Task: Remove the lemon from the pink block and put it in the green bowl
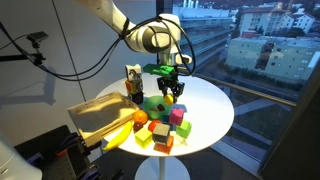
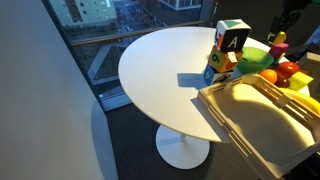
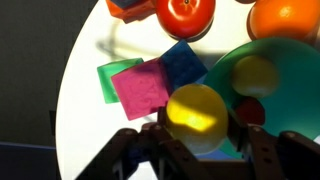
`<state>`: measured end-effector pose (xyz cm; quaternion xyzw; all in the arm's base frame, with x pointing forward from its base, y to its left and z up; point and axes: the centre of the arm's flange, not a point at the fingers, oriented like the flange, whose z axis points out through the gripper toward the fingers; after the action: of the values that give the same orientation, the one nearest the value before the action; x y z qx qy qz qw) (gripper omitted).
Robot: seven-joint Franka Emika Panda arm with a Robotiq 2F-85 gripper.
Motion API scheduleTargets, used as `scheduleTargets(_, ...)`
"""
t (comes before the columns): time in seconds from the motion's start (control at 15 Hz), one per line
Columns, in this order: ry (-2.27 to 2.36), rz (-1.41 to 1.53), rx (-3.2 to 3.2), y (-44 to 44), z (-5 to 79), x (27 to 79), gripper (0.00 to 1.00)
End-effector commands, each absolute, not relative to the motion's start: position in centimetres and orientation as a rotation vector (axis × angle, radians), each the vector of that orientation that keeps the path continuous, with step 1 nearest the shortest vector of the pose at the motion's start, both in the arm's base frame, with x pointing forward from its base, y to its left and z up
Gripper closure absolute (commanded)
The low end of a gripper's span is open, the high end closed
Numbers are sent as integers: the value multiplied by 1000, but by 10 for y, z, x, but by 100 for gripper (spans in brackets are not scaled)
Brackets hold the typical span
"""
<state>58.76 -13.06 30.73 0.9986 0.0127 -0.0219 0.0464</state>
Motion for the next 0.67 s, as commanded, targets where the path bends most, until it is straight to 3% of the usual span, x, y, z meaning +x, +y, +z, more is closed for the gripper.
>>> scheduleTargets(0.0,-21,-92,3042,-114,308,576,67)
scheduleTargets(0.6,-44,-98,3036,-84,279,571,67)
